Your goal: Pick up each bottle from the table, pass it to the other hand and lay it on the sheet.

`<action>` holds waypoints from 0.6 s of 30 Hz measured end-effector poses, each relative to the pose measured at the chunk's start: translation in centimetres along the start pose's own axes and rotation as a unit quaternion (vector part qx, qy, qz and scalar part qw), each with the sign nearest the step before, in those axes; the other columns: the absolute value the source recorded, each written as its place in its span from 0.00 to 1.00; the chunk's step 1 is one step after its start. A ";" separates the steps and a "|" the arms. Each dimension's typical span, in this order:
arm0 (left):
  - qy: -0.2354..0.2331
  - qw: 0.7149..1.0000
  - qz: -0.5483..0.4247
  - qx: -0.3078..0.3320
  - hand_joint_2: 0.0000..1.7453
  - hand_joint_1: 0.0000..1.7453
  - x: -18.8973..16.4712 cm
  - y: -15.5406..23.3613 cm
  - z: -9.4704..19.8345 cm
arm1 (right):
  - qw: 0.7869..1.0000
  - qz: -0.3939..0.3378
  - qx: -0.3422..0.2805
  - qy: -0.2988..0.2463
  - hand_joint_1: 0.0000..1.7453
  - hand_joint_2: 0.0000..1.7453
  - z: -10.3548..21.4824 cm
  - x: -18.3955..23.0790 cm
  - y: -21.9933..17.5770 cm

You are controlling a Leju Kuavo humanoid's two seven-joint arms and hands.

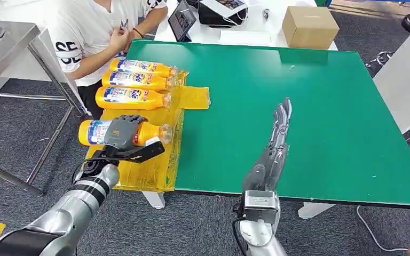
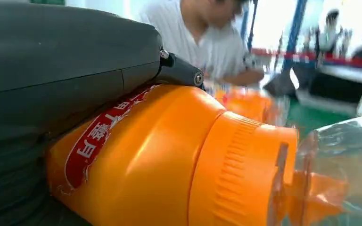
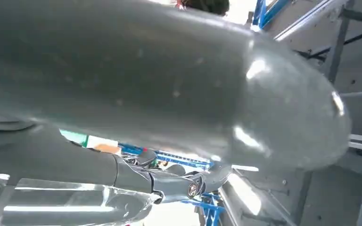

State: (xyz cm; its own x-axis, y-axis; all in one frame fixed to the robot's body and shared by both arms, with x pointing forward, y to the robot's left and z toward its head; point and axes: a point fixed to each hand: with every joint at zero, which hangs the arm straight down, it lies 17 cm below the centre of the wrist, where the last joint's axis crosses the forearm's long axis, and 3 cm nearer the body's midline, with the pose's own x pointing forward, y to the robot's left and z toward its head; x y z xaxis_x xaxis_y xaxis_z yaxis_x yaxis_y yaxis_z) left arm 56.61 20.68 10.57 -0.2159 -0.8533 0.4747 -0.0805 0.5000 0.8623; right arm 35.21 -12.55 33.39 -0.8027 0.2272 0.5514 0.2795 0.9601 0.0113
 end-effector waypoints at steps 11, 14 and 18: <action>-0.016 0.994 0.007 -0.104 1.00 1.00 -0.4 -4.6 2.3 | 0.999 -0.021 0.014 0.021 0.00 0.00 0.6 -1.2 0.2; -0.024 0.991 0.003 -0.129 1.00 1.00 -0.4 -5.5 2.7 | 0.999 -0.027 0.023 0.029 0.00 0.00 0.9 -1.7 0.5; -0.029 0.988 0.009 -0.152 1.00 0.00 -0.3 -6.2 3.1 | 0.998 -0.031 0.038 0.040 0.00 0.00 1.5 -2.5 1.1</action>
State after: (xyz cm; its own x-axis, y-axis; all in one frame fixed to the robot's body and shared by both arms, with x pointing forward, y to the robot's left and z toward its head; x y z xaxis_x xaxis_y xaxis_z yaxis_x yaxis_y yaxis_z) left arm 54.16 18.30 4.50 -0.2717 -0.8303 0.4866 0.2187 0.4392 0.8714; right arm 36.68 -11.84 30.75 -0.7716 0.1562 0.6167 0.1874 0.9822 -0.0143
